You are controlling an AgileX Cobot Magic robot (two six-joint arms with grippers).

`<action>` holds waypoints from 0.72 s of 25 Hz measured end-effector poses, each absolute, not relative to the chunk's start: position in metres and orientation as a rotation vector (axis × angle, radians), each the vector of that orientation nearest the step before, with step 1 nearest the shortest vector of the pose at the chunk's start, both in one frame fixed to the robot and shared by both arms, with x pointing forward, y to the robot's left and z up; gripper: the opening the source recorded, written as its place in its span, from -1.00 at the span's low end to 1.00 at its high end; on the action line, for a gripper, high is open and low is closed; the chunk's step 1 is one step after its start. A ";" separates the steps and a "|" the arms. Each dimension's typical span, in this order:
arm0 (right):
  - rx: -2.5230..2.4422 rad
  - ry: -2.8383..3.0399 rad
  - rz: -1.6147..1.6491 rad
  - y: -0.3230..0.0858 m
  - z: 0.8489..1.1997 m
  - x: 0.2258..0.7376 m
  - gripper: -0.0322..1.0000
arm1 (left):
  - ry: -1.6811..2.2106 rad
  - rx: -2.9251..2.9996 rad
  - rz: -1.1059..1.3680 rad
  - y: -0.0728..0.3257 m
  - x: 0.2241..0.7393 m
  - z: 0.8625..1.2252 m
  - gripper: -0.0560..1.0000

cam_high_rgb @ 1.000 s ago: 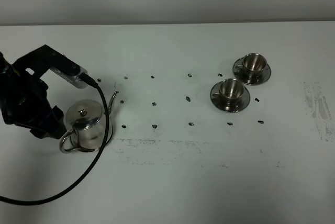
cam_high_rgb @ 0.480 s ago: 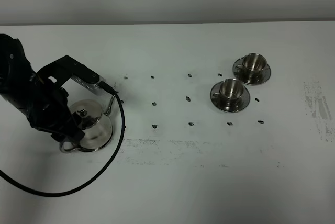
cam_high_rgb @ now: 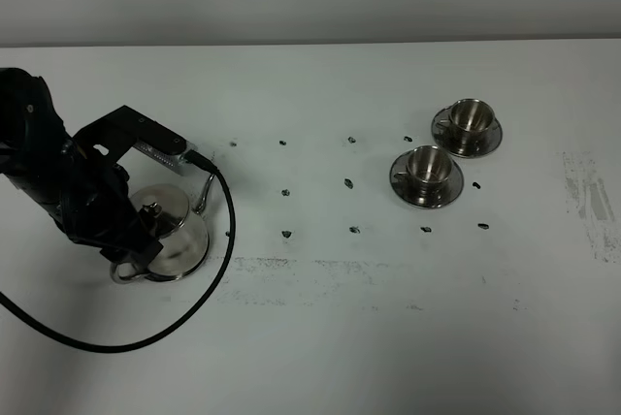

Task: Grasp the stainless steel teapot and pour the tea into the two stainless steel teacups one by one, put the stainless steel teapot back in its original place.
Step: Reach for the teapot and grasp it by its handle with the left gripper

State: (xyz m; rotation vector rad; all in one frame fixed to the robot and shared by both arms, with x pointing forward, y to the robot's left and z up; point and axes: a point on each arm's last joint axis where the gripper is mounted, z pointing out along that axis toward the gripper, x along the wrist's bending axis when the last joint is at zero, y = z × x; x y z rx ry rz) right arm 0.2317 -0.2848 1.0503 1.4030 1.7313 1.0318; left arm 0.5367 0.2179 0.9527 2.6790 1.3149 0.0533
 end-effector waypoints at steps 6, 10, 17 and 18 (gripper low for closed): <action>1.403 1.731 1.032 -0.285 1.050 0.232 -0.48 | 1.290 2.687 0.081 0.217 0.540 0.948 0.17; 1.403 1.732 1.032 -0.285 1.050 0.232 -0.48 | 1.265 2.693 0.097 0.212 0.541 0.945 0.17; 1.403 1.732 1.032 -0.285 1.050 0.232 -0.48 | 1.236 2.706 0.099 0.206 0.542 0.941 0.17; 1.403 1.732 1.032 -0.285 1.050 0.232 -0.48 | 1.237 2.710 0.092 0.205 0.542 0.939 0.17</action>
